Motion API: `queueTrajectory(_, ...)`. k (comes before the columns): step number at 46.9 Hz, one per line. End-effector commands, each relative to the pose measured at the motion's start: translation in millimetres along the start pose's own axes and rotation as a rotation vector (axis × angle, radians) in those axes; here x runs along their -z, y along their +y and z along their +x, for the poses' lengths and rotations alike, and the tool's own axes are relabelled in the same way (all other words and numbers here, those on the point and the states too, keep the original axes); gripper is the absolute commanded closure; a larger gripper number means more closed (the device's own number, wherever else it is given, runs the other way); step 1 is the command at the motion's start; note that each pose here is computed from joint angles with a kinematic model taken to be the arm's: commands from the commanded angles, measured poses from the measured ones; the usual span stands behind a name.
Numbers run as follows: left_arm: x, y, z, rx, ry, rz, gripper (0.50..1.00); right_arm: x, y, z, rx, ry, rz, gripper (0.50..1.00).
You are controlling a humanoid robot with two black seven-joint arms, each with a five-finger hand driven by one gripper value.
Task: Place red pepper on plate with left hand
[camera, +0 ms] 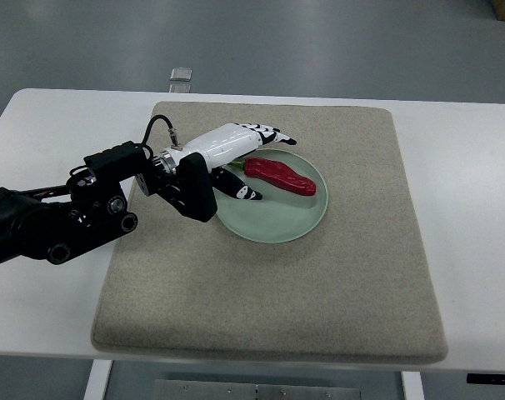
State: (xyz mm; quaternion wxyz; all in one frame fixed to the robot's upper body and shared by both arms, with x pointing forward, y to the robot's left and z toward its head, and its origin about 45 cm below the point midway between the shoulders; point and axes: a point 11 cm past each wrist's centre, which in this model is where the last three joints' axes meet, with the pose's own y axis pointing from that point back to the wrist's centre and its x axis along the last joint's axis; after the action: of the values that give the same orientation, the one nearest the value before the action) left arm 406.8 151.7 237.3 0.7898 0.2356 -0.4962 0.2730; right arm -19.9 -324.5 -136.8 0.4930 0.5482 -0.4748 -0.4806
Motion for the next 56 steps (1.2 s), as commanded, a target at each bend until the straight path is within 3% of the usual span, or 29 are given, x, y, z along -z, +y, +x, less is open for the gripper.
queueTrajectory(1, 0.0, -0.2, 3.3, -0.013, 0.002, 0.001, 0.564, 0.0, 0.0, -0.3, 0.001, 0.000, 0.000, 0.568)
queueTrajectory(7, 2.4, 0.2, 14.9, -0.106, 0.071, 0.020, 0.536, 0.0, 0.0, -0.3, 0.001, 0.000, 0.000, 0.568)
queueTrajectory(32, 46.3, 21.8, 74.8, -0.590, 0.675, 0.220, 0.536, 0.8, 0.0, 0.3, -0.001, 0.000, 0.001, 0.568)
queueTrajectory(45, 79.9, 42.2, 75.0, -0.776, 1.040, 0.358, 0.534, 0.8, 0.0, 0.2, -0.001, 0.000, 0.001, 0.568)
queueTrajectory(56, 101.1, 64.3, 71.0, -0.918, 1.248, 0.399, 0.504, -0.1, 0.0, 0.2, 0.000, 0.000, 0.000, 0.568)
